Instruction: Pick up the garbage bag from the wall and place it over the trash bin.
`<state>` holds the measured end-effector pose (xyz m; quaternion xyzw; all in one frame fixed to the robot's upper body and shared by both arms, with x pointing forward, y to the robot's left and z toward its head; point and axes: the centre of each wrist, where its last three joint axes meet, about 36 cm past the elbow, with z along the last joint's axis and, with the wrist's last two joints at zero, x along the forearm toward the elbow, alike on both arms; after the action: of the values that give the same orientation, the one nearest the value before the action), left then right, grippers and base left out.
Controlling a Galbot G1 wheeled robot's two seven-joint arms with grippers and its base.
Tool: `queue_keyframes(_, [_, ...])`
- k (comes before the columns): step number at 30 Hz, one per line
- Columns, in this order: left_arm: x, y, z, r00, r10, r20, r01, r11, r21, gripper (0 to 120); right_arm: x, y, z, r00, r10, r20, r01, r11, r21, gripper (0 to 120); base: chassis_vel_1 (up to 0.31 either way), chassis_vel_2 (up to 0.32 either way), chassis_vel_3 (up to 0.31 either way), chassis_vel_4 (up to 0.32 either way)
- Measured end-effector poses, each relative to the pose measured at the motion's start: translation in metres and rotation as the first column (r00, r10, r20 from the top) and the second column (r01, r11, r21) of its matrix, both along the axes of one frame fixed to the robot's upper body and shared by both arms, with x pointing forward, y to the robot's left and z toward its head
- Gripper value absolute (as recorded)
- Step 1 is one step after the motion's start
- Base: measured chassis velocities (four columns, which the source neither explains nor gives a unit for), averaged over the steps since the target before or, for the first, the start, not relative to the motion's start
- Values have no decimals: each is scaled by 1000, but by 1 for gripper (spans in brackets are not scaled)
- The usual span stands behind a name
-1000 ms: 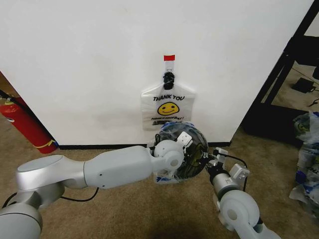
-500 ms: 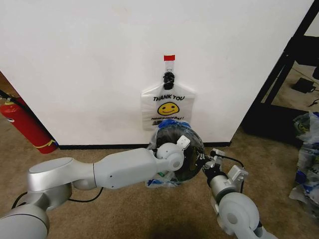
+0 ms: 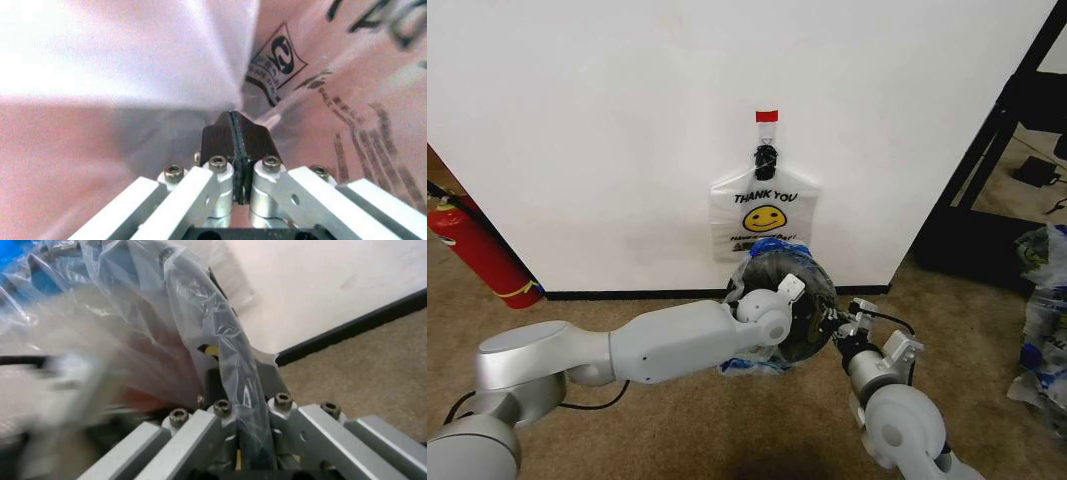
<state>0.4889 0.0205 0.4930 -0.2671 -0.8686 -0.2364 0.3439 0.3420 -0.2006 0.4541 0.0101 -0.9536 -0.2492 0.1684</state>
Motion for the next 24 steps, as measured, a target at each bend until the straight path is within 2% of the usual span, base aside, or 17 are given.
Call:
queue_keyframes(1, [0,0,0,1000,0,0,0,1000,0,0,0,0,0,1000,0,0,0,1000,0,0,0,0,0,0])
queue_keyframes(8, [-37,39,44,999,-44,32,46,997,-64,1,7,-7,-5,1000,-27,-15,27,1000,-7,0,0,0,0,0])
queue_keyframes(13, [-57,49,53,997,-70,22,72,993,-98,18,8,-8,-7,999,-30,-19,30,999,-11,0,0,0,0,0])
queue_keyframes(15, [-65,50,56,996,-84,17,85,985,-153,30,8,-8,-9,999,-33,-22,32,999,-14,0,0,0,0,0])
queue_keyframes(17, [-65,50,57,996,-84,18,86,982,-170,31,8,-8,-9,999,-33,-23,33,999,-15,0,0,0,0,0])
queue_keyframes(19, [-66,50,63,996,-86,32,92,959,-267,38,7,-8,-11,999,-36,-26,36,999,-14,0,0,0,0,0])
queue_keyframes(21, [-63,52,77,995,-64,71,86,920,-381,50,7,-9,-12,999,-44,-24,44,999,-8,0,0,0,0,0])
queue_keyframes(22, [-62,55,83,995,-50,86,82,906,-414,52,8,-10,-12,999,-47,-23,47,999,-8,0,0,0,0,0])
queue_keyframes(23, [-62,55,83,995,-50,86,82,906,-414,52,8,-10,-12,999,-47,-23,47,999,-8,0,0,0,0,0])
queue_keyframes(24, [-61,58,88,994,-38,100,78,896,-437,58,8,-11,-12,999,-49,-22,49,999,-8,0,0,0,0,0])
